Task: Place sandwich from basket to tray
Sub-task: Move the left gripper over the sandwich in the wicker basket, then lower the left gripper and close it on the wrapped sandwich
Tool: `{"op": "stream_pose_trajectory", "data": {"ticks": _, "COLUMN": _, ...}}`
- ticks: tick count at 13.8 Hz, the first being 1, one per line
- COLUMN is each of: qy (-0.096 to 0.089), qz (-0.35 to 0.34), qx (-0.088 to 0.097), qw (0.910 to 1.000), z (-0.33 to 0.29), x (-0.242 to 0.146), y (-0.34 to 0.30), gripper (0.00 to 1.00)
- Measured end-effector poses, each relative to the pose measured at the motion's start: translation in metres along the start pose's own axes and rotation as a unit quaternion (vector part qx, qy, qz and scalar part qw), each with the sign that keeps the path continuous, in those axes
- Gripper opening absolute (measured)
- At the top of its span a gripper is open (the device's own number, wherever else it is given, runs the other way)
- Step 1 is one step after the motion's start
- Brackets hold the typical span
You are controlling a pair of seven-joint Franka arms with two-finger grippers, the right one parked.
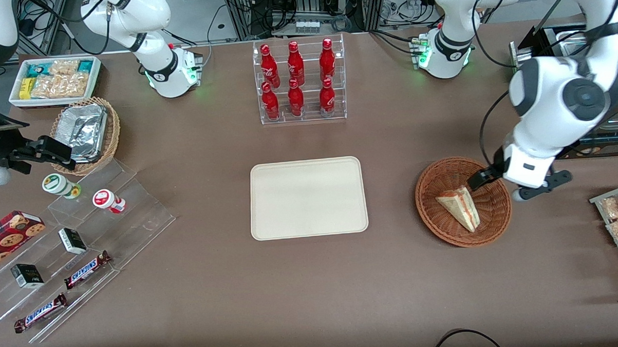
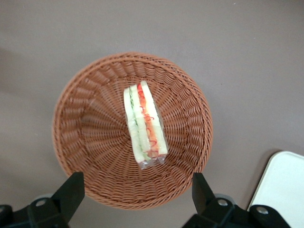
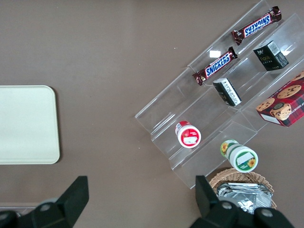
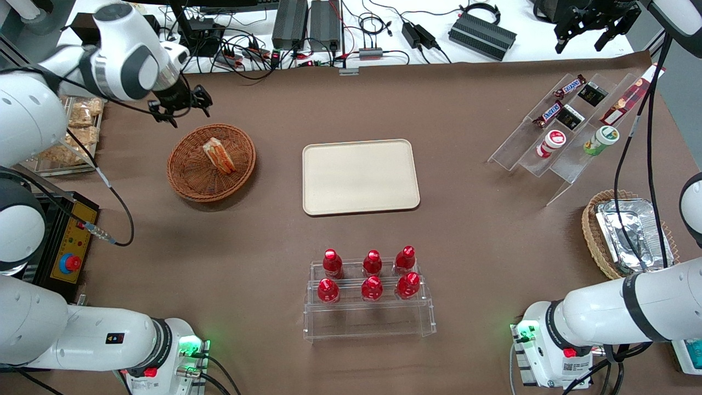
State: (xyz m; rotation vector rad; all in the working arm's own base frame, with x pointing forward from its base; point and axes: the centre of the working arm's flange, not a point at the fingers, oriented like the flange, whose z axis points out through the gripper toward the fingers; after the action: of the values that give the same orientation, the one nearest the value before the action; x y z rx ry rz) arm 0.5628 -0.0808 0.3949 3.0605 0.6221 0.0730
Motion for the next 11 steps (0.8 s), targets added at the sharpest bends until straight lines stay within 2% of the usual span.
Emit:
{"op": "stream_pose_trajectory", "data": {"ticks": 3, "qy": 0.005, "qz": -0.027, "qx": -0.005, "qw": 0.9996, "z": 0.035, "x": -0.011, "y": -0.003, "gripper": 1.0}}
{"op": "stream_pose_trajectory", "data": {"ticks": 7, "qy": -0.015, "qz": -0.033, "qx": 0.01, "qw": 0.9993, "z": 0.074, "x": -0.017, "y": -0.006, "gripper": 1.0}}
{"op": "stream_pose_trajectory", "data": {"ticks": 11, "qy": -0.017, "qz": -0.034, "qx": 0.011, "qw": 0.9992, "z": 0.109, "x": -0.014, "y": -0.005, "gripper": 1.0}}
